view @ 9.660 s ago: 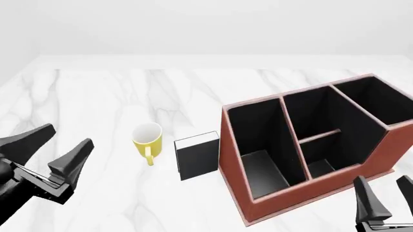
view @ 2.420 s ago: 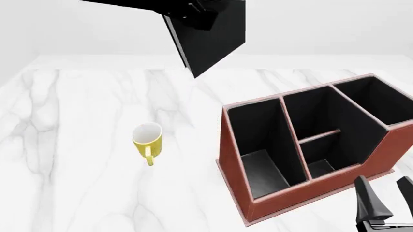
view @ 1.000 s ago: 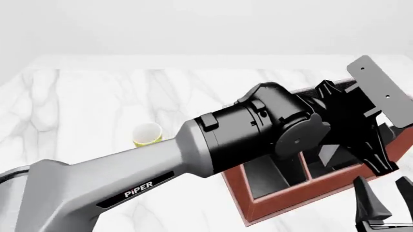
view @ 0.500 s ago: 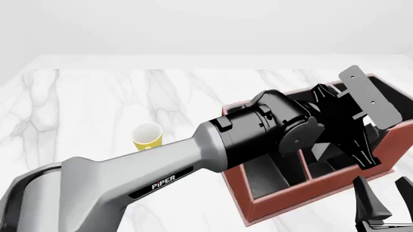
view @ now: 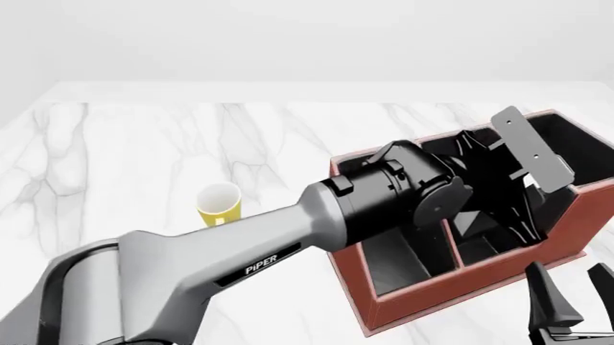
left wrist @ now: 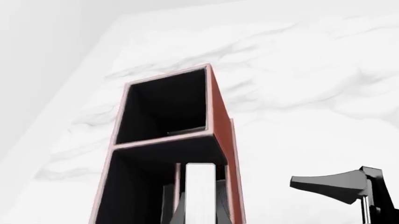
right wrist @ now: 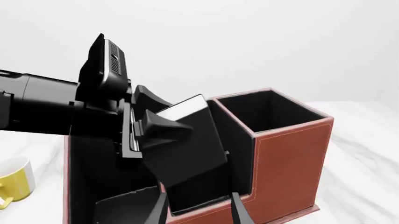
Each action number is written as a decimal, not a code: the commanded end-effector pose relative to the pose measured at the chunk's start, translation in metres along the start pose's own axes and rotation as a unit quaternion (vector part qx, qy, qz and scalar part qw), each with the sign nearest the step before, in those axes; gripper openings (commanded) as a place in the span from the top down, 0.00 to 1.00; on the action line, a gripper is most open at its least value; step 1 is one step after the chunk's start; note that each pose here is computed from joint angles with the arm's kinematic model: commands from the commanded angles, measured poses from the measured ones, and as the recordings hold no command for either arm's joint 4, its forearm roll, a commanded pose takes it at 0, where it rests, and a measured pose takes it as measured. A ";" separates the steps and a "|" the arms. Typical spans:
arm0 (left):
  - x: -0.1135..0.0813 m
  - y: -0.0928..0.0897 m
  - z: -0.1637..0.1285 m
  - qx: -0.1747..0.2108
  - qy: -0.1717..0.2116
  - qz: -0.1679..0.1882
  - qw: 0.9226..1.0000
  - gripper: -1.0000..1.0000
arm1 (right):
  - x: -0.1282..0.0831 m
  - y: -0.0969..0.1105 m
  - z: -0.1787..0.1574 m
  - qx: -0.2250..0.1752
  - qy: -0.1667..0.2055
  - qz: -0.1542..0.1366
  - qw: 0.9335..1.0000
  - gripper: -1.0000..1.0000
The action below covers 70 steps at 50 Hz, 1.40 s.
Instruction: Pick up the book and place it in the back compartment of the caddy.
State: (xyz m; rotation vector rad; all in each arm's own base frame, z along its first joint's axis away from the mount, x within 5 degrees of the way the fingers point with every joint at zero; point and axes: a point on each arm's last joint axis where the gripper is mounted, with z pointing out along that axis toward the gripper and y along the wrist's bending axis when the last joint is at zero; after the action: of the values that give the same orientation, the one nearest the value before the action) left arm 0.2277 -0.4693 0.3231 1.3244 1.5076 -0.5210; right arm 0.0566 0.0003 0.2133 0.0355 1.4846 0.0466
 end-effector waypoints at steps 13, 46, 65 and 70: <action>0.015 -0.006 0.015 -0.003 -0.007 0.001 1.000 1.00 | 0.000 0.000 0.000 0.001 0.001 0.001 1.000 0.00; 0.044 -0.008 0.035 -0.009 -0.005 0.004 1.000 1.00 | 0.000 0.000 0.000 0.003 0.000 0.005 1.000 0.00; 0.038 -0.006 0.030 -0.010 -0.009 -0.019 1.000 0.00 | 0.000 0.000 0.000 0.004 0.000 0.004 1.000 0.00; 0.038 -0.007 0.028 -0.009 -0.008 -0.016 1.000 0.00 | 0.000 0.000 0.000 0.004 0.000 0.004 1.000 0.00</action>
State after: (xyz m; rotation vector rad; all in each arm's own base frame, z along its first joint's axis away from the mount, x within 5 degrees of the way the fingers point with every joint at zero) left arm 0.2384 -0.4790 0.2726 1.2897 1.5179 -0.5303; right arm 0.0562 -0.0001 0.2132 0.0477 1.4846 0.0482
